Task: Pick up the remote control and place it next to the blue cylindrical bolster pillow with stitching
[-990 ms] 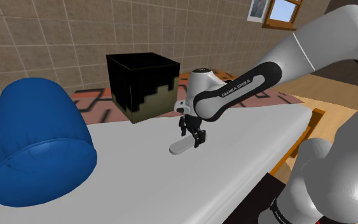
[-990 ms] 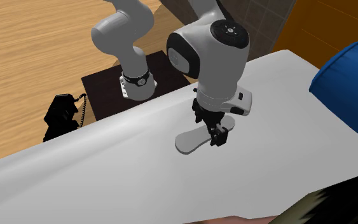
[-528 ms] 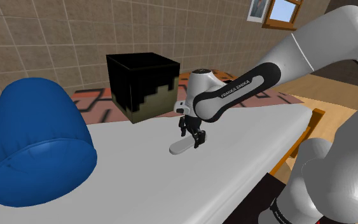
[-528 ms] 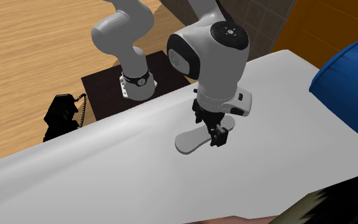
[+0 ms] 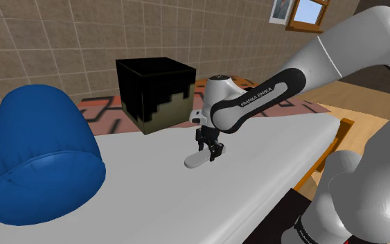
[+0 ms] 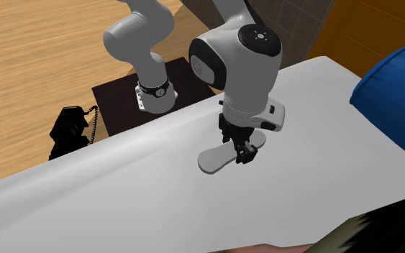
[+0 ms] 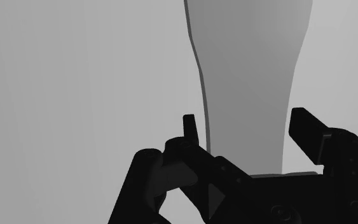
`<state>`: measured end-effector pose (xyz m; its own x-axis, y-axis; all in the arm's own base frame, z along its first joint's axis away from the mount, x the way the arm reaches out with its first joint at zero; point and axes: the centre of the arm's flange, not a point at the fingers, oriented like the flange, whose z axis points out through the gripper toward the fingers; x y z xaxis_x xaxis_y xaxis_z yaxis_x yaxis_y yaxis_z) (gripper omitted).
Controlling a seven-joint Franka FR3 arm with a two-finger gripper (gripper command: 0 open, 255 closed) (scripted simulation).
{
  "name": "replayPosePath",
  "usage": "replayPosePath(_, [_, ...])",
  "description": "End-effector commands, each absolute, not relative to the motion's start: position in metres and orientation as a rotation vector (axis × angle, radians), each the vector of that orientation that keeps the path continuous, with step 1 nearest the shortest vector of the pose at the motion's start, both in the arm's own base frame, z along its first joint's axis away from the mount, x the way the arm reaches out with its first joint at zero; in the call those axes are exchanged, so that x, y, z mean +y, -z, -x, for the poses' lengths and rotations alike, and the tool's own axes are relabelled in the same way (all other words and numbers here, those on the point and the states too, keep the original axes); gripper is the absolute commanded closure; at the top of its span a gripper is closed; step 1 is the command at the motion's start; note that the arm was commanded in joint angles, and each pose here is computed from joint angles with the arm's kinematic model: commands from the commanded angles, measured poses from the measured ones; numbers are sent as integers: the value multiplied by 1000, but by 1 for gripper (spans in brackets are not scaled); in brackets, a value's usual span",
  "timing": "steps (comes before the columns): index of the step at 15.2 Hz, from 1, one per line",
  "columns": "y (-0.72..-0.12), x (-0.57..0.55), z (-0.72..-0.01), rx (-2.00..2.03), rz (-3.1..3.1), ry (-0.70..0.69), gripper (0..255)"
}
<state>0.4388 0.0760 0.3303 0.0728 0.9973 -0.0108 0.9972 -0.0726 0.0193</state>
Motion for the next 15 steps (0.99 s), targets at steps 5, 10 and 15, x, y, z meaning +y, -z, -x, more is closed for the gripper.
replayPosePath(5, [-346, 76, -439, 2124, -2285, -9, 255])
replayPosePath(10, [-373, 76, -439, 2124, -2285, -9, 255])
replayPosePath(15, [-399, 76, -439, 2124, -2285, -9, 255])
